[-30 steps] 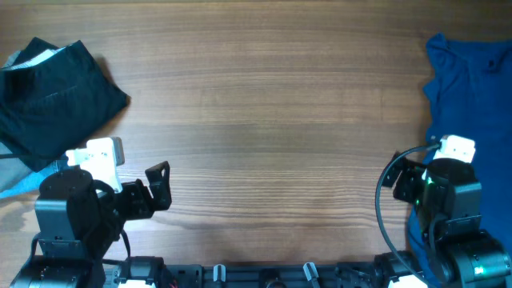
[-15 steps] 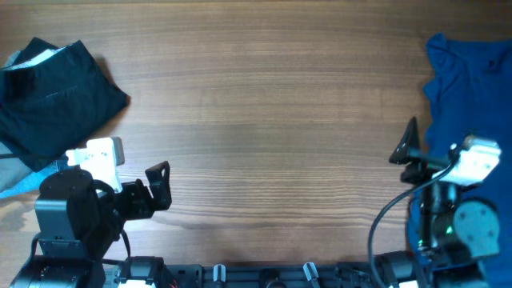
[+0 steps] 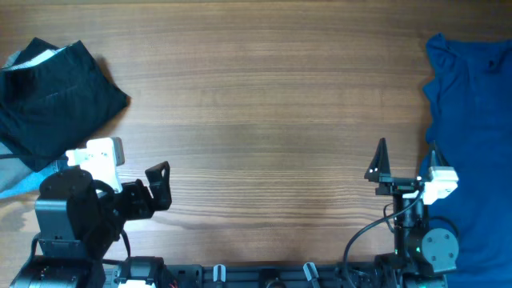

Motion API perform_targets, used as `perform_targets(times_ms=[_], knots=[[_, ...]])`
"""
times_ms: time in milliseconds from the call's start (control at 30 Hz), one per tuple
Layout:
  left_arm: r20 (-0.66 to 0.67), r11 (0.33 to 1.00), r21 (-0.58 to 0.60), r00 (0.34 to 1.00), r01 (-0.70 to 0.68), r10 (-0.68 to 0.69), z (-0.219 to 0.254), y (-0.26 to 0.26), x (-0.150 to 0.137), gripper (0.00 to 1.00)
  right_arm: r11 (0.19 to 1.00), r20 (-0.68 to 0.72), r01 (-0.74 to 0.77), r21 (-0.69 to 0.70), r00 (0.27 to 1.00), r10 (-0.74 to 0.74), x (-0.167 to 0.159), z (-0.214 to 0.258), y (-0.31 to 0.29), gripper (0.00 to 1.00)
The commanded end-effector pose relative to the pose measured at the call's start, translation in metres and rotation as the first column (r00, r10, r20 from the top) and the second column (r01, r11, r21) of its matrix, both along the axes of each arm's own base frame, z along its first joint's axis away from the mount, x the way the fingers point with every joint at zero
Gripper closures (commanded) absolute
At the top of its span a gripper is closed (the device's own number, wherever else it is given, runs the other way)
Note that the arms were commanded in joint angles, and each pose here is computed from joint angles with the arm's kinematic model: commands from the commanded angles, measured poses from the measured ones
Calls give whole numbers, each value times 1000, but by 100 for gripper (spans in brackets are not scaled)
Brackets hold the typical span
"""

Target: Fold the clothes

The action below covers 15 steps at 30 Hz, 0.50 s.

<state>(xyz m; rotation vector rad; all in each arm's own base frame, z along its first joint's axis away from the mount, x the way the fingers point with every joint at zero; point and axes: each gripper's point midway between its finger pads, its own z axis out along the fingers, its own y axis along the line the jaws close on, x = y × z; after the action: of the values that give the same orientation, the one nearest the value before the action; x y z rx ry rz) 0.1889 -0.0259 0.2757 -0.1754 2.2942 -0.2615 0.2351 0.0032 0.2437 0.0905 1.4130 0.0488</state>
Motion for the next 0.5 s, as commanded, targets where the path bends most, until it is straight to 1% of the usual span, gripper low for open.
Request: perform_targets(times_ms=[0,133,333,467], knots=[[-4,1000,-1,1000,-22,22,-1,3,0,0,997,26,-67,-25,997,68,3,-9,12,0],[-4,1000,-1,1000,-22,22,-1,3,0,0,990,31,-105,-94,994,108,6,-22,21,0],[-4,1000,0,1000,-21,21,-1,3,0,0,977,-147,-191,-98,973,176,9,-67,33,0],[-4,1000,0,1000,-21,21,-1,3,0,0,972,-156,-206,-112,970,187,8,-68,36,0]])
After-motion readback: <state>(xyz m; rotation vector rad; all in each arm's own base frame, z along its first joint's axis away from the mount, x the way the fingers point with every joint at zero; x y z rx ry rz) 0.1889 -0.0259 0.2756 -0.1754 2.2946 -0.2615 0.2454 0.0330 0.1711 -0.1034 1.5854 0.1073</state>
